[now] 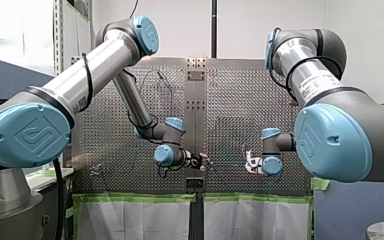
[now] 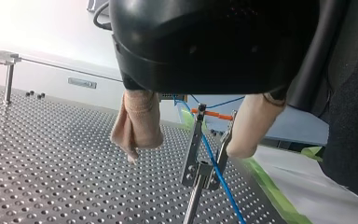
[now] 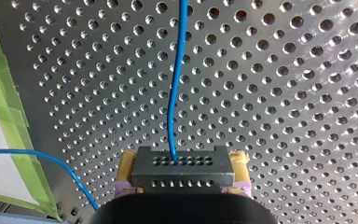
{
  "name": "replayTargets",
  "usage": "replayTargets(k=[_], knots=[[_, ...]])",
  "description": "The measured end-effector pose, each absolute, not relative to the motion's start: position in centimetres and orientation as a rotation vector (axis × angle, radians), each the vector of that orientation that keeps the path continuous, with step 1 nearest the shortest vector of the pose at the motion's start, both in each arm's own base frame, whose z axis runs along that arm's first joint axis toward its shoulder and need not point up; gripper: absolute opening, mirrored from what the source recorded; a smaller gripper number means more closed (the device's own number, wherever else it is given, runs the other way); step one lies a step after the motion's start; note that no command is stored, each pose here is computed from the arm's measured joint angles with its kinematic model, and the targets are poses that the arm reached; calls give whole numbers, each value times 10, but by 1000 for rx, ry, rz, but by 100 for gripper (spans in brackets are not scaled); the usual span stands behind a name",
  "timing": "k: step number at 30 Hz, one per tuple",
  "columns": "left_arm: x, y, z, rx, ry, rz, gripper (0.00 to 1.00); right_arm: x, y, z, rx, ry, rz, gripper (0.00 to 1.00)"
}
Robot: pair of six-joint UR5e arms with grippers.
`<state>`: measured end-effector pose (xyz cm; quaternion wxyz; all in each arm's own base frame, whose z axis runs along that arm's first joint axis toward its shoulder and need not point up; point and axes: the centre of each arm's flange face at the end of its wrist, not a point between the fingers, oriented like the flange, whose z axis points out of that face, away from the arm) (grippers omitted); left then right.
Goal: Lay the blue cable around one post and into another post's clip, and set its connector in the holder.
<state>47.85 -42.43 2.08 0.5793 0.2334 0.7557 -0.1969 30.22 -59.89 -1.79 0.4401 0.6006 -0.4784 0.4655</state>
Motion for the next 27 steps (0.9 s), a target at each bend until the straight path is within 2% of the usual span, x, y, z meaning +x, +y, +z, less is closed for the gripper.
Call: replayTargets(k=[27], knots=[[477,-426,21,537,1769,-476,100,302,-599,-18,1492,-1188,1156,0]])
